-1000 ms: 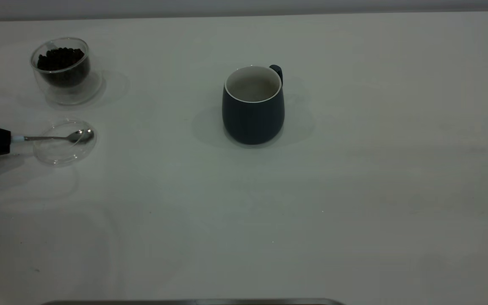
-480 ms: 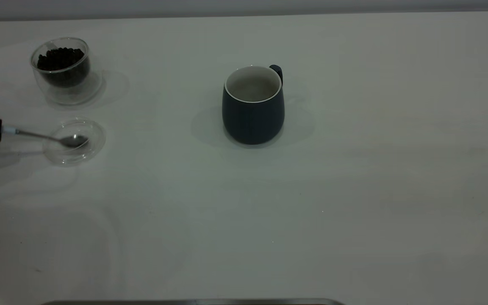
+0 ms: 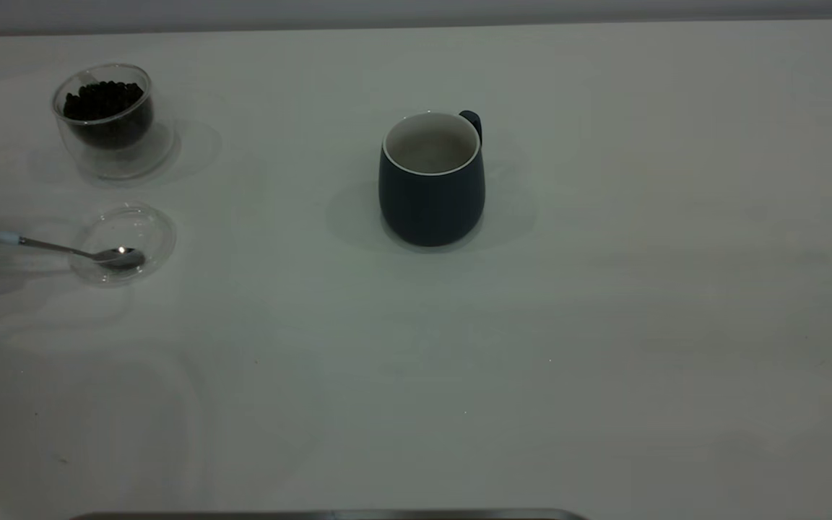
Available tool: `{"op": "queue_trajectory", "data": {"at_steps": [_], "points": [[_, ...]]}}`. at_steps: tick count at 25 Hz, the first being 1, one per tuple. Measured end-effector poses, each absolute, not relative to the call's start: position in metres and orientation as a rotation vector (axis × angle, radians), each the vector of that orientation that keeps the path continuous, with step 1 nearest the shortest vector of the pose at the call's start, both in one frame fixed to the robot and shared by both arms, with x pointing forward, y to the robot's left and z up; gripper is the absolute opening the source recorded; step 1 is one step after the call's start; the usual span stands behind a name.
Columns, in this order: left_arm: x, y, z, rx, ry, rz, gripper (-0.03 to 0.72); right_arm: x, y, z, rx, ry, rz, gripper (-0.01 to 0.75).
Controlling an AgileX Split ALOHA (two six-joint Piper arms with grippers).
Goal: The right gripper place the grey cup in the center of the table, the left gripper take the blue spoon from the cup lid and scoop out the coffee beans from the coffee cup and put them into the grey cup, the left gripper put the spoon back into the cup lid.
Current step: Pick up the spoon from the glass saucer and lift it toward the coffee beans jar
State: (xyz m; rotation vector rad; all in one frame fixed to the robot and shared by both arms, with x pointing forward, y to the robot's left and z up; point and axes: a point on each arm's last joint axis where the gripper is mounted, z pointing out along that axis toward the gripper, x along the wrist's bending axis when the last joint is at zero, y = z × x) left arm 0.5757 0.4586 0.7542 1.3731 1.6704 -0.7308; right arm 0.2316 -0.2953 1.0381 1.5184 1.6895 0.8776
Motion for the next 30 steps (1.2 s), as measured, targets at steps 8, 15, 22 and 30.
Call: {"op": "queue_trajectory", "data": {"at_steps": [8,15,22,30], "points": [[0.601,0.478,0.776,1.396,1.696,-0.638,0.126,0.232,-0.295,1.038,1.518,1.69,0.878,0.461],[0.608,0.484,0.807,1.391,1.726,-0.598,0.126,0.232,-0.295,1.038,1.518,1.69,0.878,0.461],[0.608,0.485,0.82,1.412,1.762,-0.607,0.126,0.232,-0.295,1.038,1.518,1.69,0.878,0.461],[0.625,0.462,0.866,1.544,1.639,-0.503,0.126,0.232,-0.295,1.038,1.518,1.69,0.878,0.461]]}}
